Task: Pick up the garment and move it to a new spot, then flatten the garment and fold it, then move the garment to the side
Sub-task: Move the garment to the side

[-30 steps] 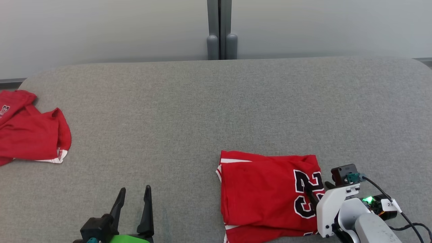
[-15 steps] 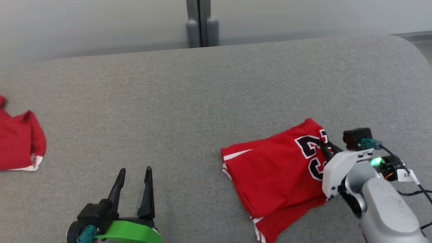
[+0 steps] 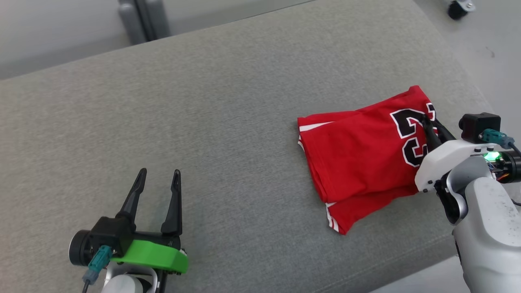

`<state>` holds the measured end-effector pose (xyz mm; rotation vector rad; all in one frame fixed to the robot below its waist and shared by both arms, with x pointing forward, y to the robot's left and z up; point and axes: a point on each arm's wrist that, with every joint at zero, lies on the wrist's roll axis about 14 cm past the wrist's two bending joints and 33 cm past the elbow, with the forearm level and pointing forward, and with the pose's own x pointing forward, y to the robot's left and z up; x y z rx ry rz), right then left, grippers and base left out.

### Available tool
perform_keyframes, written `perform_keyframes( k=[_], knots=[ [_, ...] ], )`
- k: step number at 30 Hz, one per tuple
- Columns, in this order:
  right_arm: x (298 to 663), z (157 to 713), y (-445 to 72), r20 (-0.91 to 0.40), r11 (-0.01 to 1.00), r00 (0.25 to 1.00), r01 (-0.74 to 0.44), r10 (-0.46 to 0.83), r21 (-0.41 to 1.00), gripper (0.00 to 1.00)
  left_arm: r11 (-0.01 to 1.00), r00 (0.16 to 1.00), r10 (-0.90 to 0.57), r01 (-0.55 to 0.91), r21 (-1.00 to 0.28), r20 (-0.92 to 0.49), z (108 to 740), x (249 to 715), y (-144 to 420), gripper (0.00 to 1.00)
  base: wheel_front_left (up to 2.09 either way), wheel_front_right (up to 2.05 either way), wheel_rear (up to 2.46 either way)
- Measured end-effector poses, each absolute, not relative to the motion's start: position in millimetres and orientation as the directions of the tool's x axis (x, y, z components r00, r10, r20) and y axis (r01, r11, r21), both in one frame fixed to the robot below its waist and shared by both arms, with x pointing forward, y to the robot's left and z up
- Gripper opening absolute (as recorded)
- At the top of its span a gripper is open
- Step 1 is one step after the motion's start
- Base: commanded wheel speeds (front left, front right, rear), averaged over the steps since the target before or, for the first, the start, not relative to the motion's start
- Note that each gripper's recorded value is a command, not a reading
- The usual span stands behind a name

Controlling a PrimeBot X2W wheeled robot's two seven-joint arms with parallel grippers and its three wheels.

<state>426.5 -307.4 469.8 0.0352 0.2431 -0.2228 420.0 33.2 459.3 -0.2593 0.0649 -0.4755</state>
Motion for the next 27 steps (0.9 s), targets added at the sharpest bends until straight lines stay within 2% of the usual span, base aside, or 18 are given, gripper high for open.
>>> perform_keyframes(
  k=[9, 14, 20, 27],
  knots=[
    [406.2, 460.9, -343.5, -0.254, 0.945, 0.912, 0.327, -0.323, -0.028, 0.0, 0.743, 0.773, -0.633, 0.592, -0.311, -0.044, 430.5, 425.9, -34.5, 1.0, 0.0, 0.0, 0.0],
    [429.3, 467.3, -344.3, -0.242, 0.952, 0.921, 0.298, -0.306, -0.072, 0.0, 0.721, 0.748, -0.66, 0.605, -0.336, -0.068, 413.1, 429.2, -44.8, 1.0, 0.0, 0.0, 0.0],
    [474.5, 488.3, -341.9, -0.201, 0.963, 0.942, 0.255, -0.268, -0.087, 0.0, 0.742, 0.768, -0.635, 0.578, -0.34, -0.081, 404.0, 437.4, -33.3, 1.0, 0.0, 0.0, 0.0],
    [503.0, 514.8, -380.0, -0.147, 0.944, 0.935, 0.308, -0.323, -0.116, 0.0, 0.789, 0.814, -0.575, 0.524, -0.319, -0.083, 404.6, 446.4, -6.6, 1.0, 0.0, 0.0, 0.0]
  ],
)
